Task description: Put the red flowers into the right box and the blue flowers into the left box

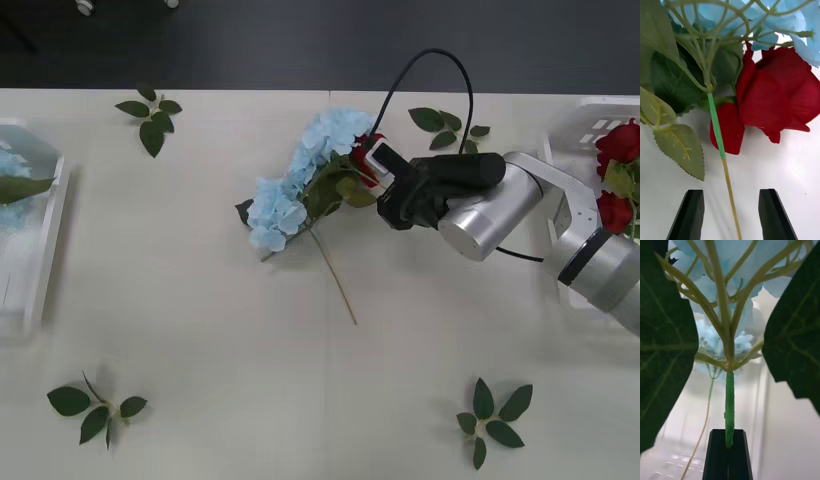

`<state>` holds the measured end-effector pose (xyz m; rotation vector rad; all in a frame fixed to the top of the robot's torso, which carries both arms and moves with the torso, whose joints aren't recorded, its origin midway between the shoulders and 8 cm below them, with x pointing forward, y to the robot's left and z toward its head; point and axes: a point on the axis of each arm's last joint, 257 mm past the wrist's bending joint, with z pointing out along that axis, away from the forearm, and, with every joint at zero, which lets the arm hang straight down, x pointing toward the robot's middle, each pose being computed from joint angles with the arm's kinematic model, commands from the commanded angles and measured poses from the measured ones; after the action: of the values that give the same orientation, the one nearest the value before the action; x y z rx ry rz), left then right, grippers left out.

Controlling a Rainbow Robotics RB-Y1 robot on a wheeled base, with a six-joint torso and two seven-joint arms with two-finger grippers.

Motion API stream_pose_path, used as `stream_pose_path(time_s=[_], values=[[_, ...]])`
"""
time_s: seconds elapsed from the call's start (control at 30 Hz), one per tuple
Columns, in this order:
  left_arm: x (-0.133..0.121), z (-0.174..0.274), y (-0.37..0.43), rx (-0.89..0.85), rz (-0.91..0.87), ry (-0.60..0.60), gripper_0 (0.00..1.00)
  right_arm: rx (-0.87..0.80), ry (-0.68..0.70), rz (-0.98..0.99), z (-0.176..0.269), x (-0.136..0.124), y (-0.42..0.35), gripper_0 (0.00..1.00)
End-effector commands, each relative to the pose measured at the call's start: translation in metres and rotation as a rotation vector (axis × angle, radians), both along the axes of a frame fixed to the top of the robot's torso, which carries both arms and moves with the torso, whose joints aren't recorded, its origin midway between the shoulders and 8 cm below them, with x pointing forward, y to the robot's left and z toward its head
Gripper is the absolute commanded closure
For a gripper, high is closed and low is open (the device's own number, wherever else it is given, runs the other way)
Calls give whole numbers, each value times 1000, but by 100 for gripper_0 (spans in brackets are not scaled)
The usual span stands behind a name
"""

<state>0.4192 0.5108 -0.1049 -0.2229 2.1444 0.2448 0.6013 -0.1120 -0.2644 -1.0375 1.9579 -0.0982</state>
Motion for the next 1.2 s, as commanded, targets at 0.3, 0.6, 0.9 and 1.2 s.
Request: stream_pose_path(time_s=[0.3, 0.6, 0.9, 1.2], values=[[18, 3, 114, 1, 198, -36, 100, 14, -62, 67, 25, 12, 44, 58], [28, -26, 149, 10, 236, -36, 100, 8, -93, 58, 17, 25, 47, 58], [30, -33, 150, 10, 235, -30, 98, 18, -116, 60, 22, 28, 48, 58], [39, -37, 135, 10, 198, -22, 29, 28, -159, 45, 30, 35, 41, 58]])
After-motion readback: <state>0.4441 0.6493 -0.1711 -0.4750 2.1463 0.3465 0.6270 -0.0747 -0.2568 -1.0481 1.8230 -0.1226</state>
